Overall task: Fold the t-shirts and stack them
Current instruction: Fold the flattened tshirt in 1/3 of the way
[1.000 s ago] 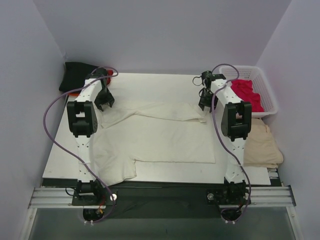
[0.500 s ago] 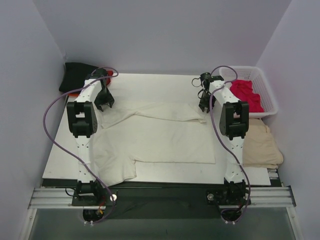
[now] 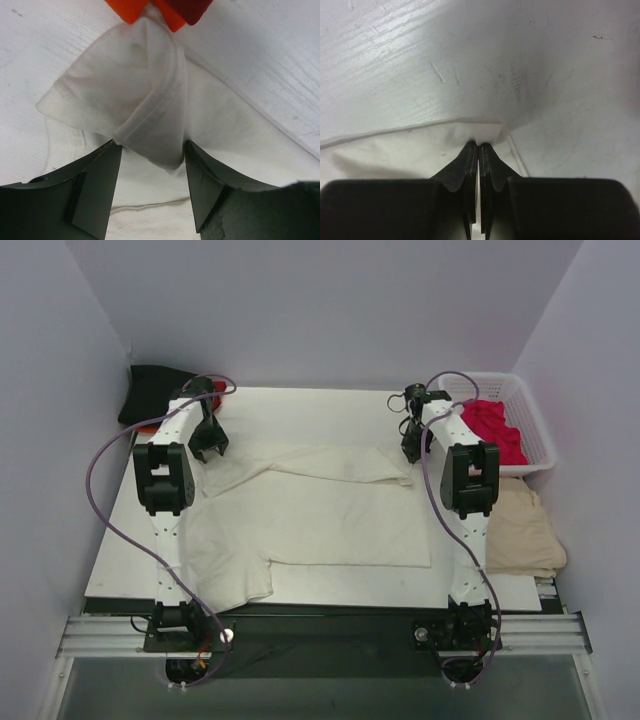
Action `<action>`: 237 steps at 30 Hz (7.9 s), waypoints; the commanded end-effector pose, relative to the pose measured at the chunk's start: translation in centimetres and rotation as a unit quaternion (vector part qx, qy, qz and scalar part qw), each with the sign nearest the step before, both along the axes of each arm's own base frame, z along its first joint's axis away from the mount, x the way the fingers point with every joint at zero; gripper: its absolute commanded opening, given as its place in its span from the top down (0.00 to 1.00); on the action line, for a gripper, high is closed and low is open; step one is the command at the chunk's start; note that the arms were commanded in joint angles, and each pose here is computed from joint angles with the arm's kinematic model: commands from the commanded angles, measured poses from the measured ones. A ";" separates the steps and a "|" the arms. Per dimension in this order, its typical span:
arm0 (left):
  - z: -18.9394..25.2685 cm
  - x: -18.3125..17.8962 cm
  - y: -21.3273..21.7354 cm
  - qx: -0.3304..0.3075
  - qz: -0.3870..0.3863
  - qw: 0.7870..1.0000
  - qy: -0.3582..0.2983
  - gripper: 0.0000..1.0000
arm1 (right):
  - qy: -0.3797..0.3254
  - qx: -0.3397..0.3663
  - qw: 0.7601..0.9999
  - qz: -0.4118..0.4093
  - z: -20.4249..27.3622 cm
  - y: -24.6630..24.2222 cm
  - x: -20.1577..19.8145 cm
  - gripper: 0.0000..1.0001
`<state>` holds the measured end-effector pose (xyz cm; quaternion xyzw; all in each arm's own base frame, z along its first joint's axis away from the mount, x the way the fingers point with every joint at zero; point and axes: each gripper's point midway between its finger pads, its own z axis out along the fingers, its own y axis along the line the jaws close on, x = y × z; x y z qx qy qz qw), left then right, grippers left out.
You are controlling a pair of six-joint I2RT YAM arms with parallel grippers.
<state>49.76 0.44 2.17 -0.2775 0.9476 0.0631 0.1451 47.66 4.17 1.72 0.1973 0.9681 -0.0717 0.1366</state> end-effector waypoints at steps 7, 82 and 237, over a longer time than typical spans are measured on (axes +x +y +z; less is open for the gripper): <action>-2.0 -1.3 1.5 0.024 0.001 0.999 0.039 0.36 | -0.043 -0.016 0.999 -0.018 3.9 -1.3 1.5 1.00; -2.4 -2.6 1.3 0.017 -0.021 0.999 0.040 0.37 | 0.009 0.020 1.000 -0.022 2.8 0.0 -4.9 0.67; 5.0 -3.7 -1.7 0.029 -0.079 0.996 -0.031 0.27 | -0.029 -0.049 0.998 0.035 5.3 5.3 -2.3 0.47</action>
